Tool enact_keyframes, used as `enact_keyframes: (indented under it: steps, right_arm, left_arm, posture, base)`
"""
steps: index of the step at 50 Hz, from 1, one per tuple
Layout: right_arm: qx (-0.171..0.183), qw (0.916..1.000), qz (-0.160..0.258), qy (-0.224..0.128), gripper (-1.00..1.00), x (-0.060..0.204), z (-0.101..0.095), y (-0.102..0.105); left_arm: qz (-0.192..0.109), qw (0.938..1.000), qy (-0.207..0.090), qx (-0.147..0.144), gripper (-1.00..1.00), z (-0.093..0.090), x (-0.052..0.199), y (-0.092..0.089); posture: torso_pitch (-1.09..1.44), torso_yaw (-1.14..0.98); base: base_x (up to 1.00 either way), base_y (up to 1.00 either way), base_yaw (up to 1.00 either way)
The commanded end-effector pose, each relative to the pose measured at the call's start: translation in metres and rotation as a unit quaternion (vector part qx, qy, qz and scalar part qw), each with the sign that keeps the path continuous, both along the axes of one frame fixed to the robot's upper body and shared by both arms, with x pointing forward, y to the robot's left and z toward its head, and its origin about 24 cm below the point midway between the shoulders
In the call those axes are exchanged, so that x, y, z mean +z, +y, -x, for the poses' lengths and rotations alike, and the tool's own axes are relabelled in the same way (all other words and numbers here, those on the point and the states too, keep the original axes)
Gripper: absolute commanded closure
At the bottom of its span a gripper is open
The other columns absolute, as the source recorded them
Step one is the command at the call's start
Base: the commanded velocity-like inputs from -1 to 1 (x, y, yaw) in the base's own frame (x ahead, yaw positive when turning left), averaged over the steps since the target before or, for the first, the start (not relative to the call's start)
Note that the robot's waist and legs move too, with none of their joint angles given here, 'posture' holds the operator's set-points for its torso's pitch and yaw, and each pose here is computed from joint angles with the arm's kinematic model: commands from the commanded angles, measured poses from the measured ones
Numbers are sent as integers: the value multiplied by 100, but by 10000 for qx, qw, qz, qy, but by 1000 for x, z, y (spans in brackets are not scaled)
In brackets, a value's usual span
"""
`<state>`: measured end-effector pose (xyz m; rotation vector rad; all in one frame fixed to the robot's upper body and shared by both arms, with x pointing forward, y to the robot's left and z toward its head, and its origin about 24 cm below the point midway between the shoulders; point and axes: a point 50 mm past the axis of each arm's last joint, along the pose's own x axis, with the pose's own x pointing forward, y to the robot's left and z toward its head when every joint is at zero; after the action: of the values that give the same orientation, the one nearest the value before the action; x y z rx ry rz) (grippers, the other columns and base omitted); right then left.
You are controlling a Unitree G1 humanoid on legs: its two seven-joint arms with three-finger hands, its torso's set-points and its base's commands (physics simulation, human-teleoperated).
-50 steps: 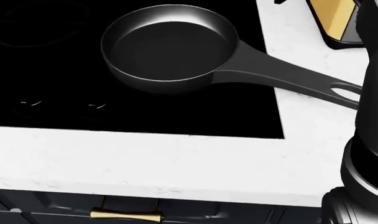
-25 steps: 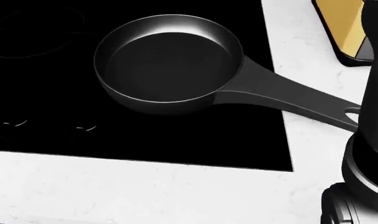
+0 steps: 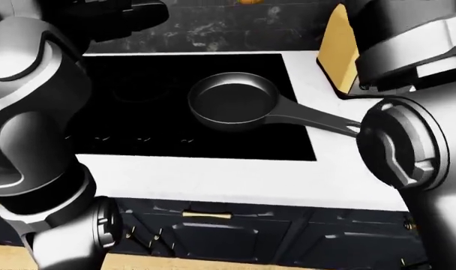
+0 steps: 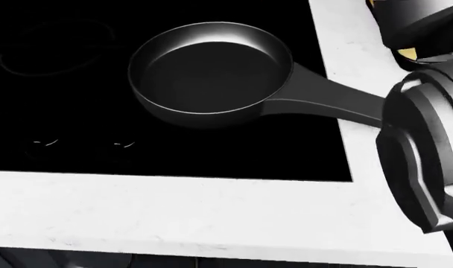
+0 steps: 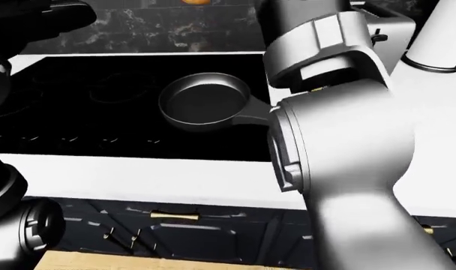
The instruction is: Pick the potato from the plate and place it in the pan.
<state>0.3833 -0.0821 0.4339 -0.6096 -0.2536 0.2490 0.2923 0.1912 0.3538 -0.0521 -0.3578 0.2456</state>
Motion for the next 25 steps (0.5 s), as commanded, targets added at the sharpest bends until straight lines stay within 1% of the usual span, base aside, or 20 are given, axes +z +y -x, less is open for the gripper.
enact_keyframes:
  steps: [1, 4, 5, 6, 8, 9, 14, 16, 19, 22, 25]
  right_arm:
    - [160, 9975, 220, -659, 100, 24, 13, 12]
    - [134, 9974, 602, -363, 100, 11, 6, 21]
    - [35, 9967, 759, -294, 100, 7, 4, 20]
    - [87, 9973, 718, -150, 100, 4, 3, 22]
    - [13, 9968, 804, 9, 100, -2, 1, 22]
    - [-36, 9957, 923, 88, 100, -5, 0, 23]
    - [-299, 9914, 1245, 289, 100, -6, 1, 25]
    - [-401, 9900, 1306, 352, 100, -5, 2, 25]
    - [-455, 9884, 1377, 442, 100, -8, 2, 29]
    - [-480, 9864, 1477, 535, 100, -18, 0, 36]
    - [-486, 9863, 1480, 543, 100, -23, -2, 39]
  left_arm:
    - [23, 9993, -381, 6, -100, 8, 14, 1]
    - [26, 9993, -384, 0, -100, 8, 14, 1]
    - [34, 9993, -383, -1, -100, 8, 14, 1]
    - [39, 9993, -383, 1, -100, 8, 14, 1]
    - [45, 9993, -384, -3, -100, 8, 15, 1]
    - [47, 9993, -383, -5, -100, 8, 15, 1]
    - [61, 9992, -385, -18, -100, 8, 15, 1]
    - [65, 9992, -388, -27, -100, 9, 16, 1]
    - [65, 9993, -377, -39, -100, 7, 14, 1]
    - [70, 9993, -377, -47, -100, 7, 14, 1]
    - [81, 9993, -368, -47, -100, 5, 13, 1]
  posture:
    - [0, 0]
    - [0, 0]
    - [0, 0]
    - [0, 0]
    - [0, 0]
    - [0, 0]
    - [0, 0]
    - [0, 0]
    - [0, 0]
    - [0, 0]
    - [0, 0]
  base:
    - [0, 0, 0]
    - [0, 0, 0]
    - [0, 0, 0]
    - [0, 0, 0]
    - [0, 0, 0]
    - [0, 0, 0]
    - [0, 0, 0]
    - [0, 0, 0]
    - [0, 0, 0]
    - [0, 0, 0]
    - [0, 0, 0]
